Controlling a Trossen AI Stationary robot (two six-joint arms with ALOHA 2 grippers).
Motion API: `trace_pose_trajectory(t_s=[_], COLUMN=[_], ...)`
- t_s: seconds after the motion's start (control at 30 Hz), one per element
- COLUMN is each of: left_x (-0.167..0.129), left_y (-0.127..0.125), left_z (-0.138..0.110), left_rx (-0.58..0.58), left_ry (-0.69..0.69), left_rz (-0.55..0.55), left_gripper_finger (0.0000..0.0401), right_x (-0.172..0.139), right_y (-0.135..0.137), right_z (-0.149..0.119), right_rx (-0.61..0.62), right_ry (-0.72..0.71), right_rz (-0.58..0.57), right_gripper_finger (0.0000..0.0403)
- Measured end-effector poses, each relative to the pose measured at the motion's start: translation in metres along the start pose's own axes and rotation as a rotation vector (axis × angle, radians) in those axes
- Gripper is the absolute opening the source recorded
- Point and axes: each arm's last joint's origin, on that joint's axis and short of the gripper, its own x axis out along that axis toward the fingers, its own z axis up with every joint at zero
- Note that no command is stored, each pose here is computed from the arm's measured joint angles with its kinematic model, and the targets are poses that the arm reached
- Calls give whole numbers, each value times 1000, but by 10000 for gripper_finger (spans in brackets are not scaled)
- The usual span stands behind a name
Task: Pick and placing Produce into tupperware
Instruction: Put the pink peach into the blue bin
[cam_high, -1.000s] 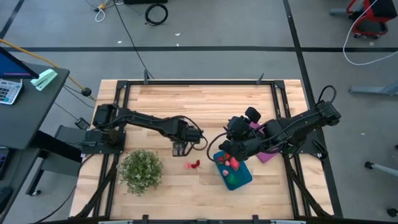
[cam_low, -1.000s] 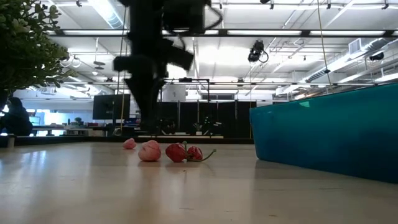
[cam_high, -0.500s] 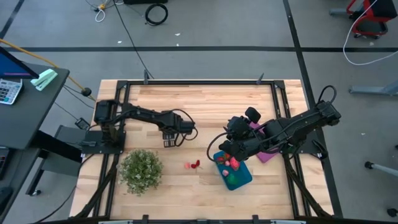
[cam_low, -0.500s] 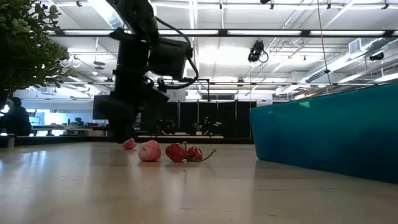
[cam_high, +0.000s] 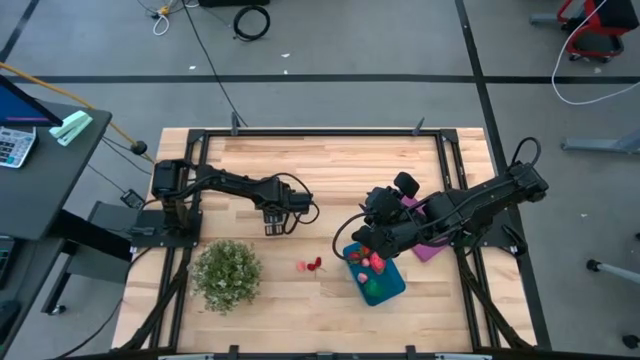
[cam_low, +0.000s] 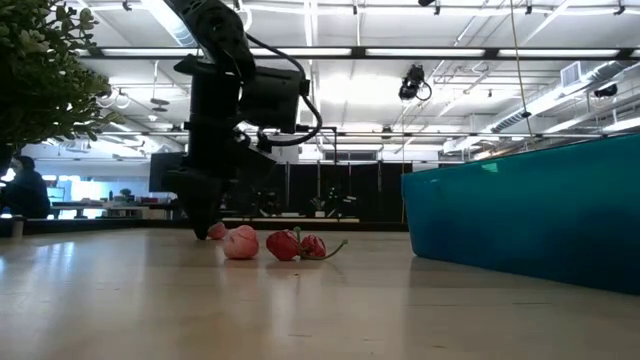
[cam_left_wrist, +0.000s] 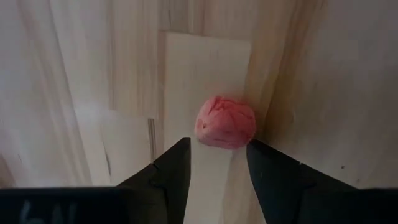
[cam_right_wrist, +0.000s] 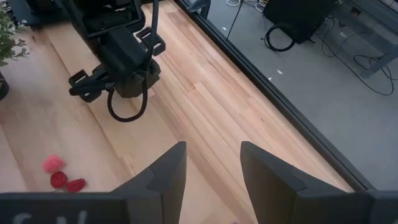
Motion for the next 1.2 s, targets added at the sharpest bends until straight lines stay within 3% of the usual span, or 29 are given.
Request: trace_pose_trajectory(t_s=[0.43, 0.53, 0.7, 0.83, 1.03, 1.2], left_x=[-1, -1, -2, -15, -67, -114], left_y=[-2, -2, -4, -12, -36, -59], left_z=[5, 6, 8, 18, 48, 73], left_rx=[63, 62, 55, 69, 204, 232], left_ry=[-51, -58, -79, -136, -376, -688], left_rz=[1, 1, 5, -5, -9, -137], left_gripper_finger=[157, 130, 44, 33, 33, 33], right_x=[0, 0, 0, 0, 0, 0], right_y=[0, 0, 0, 0, -1, -2], right_z=[0, 0, 0, 0, 1, 2], right_rx=[0, 0, 0, 0, -5, -7], right_ry=[0, 0, 0, 0, -16, -51], right_rz=[0, 0, 0, -1, -17, -52], right_gripper_finger=[160, 160, 160, 160, 160, 160])
